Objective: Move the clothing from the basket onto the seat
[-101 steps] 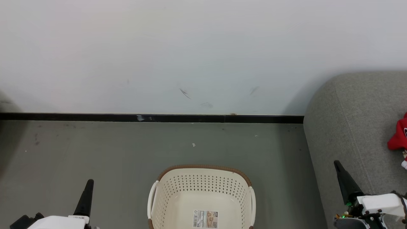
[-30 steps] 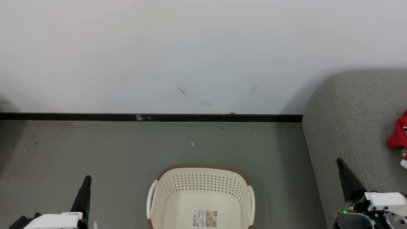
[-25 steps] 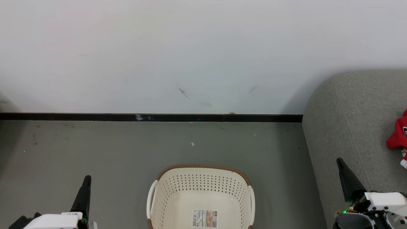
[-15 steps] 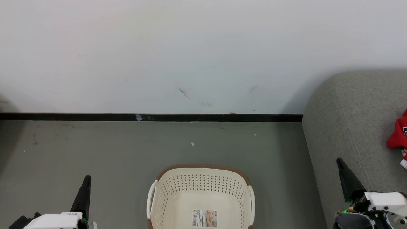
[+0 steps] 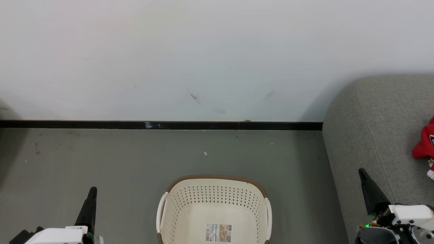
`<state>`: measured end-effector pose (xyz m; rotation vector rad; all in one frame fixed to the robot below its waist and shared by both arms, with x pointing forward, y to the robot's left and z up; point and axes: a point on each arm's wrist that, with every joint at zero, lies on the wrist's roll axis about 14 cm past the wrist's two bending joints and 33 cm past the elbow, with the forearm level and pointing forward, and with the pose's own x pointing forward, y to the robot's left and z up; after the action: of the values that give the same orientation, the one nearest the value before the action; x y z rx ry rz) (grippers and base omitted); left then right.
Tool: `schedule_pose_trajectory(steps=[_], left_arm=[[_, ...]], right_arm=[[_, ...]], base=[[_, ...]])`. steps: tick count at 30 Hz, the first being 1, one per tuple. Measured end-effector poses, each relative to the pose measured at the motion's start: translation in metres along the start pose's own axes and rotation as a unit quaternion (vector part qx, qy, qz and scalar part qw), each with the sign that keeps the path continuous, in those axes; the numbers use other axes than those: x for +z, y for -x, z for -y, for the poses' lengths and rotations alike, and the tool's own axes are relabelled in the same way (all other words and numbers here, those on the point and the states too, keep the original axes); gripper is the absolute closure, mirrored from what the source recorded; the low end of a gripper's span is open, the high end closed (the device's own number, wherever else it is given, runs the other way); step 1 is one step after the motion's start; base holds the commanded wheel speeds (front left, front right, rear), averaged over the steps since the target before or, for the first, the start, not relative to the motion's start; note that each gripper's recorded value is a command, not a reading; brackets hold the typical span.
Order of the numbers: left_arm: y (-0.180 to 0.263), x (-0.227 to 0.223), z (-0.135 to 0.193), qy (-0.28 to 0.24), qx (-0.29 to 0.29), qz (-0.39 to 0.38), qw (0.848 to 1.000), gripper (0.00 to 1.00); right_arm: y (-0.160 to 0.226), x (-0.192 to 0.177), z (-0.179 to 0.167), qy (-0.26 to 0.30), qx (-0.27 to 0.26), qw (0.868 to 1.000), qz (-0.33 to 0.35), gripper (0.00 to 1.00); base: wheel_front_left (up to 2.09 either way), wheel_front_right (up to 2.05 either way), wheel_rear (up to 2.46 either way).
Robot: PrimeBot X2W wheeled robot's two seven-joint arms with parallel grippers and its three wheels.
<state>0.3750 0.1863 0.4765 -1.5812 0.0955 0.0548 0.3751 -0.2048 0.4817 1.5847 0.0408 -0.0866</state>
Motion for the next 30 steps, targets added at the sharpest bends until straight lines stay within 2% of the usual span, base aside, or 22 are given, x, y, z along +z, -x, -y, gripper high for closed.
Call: schedule_pose_trajectory(steps=[30], left_arm=[[0.0, -0.0002, 0.0004, 0.0, -0.001, -0.001, 1.0, 1.0]], right_arm=[[0.0001, 0.0005, 0.0, -0.001, 0.0, 1.0, 0.001, 1.0]], base=[[0.0, 0.0, 0.0]])
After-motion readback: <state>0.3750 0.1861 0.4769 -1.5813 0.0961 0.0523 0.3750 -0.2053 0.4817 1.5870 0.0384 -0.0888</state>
